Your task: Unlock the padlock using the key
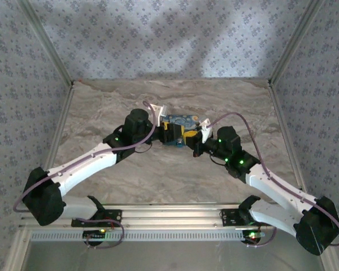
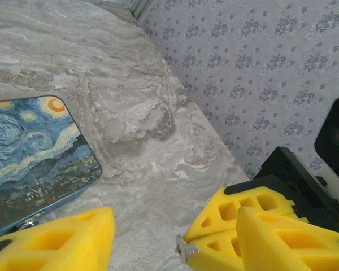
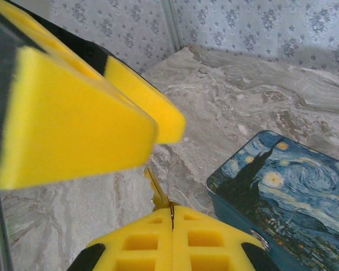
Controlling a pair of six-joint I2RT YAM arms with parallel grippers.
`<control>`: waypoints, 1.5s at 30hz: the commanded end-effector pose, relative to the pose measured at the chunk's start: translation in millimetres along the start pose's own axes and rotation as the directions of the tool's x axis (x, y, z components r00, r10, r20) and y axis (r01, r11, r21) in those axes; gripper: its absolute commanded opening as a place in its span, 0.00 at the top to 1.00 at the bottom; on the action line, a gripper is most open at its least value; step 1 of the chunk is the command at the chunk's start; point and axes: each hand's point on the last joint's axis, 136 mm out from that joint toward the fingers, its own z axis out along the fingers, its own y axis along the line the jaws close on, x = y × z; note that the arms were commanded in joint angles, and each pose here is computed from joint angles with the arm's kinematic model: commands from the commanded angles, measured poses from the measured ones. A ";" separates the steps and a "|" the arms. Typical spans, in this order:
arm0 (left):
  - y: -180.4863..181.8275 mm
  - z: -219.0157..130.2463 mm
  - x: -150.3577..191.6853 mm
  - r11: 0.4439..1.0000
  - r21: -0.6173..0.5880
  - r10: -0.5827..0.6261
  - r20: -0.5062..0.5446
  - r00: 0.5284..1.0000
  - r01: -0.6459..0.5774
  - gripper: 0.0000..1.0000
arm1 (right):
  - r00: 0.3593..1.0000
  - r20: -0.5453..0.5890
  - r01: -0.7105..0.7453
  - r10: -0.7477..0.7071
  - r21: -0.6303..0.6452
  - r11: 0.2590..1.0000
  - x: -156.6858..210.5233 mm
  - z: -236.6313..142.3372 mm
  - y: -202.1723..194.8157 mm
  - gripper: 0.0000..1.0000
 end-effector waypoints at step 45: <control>-48.4 -21.7 -14.0 0.971 0.149 0.185 0.021 0.982 -0.186 1.00 | 0.976 0.016 -0.189 0.216 -0.421 0.887 -31.3 -13.3 31.7 0.51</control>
